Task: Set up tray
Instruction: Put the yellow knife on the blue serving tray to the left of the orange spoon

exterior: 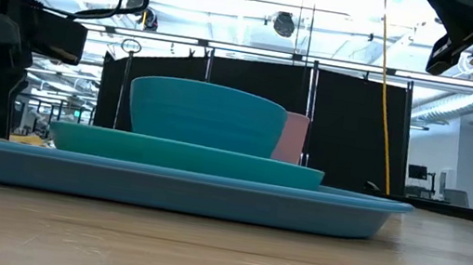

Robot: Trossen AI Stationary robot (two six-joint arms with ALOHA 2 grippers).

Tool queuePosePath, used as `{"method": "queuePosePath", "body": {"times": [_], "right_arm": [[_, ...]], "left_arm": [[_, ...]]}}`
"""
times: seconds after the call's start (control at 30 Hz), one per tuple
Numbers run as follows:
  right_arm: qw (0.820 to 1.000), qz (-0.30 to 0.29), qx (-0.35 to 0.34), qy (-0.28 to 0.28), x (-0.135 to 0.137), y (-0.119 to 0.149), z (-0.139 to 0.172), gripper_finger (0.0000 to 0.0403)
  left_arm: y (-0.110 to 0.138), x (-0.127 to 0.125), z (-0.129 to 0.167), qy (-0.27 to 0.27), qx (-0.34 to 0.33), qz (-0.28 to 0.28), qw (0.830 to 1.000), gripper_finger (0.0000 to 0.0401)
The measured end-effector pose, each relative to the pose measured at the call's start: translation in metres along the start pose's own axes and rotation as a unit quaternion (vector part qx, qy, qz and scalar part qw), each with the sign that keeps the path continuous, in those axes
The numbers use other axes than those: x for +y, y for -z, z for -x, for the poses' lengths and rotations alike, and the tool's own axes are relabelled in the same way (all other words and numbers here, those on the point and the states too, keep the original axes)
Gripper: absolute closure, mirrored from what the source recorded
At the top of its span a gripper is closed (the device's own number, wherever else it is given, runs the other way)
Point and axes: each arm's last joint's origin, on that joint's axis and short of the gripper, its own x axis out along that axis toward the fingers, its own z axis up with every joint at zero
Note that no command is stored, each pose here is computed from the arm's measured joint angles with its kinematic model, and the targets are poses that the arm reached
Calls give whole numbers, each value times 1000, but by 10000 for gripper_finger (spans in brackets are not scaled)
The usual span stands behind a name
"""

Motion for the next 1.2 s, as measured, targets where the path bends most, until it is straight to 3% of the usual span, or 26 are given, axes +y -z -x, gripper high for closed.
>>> {"method": "queuePosePath", "body": {"times": [0.17,0.37,0.53,0.83,1.2], "right_arm": [[1000,0,0,0,0,0,0,403],[1000,0,0,0,0,0,0,403],[1000,0,0,0,0,0,0,403],[1000,0,0,0,0,0,0,403],[1000,0,0,0,0,0,0,403]], "left_arm": [[0,0,0,0,0,-2,1000,316],[0,0,0,-1,1,7,1000,285],[0,1,0,-5,0,25,1000,319],[0,1,0,-10,-7,40,999,319],[5,1,2,-18,-11,97,995,319]]}}
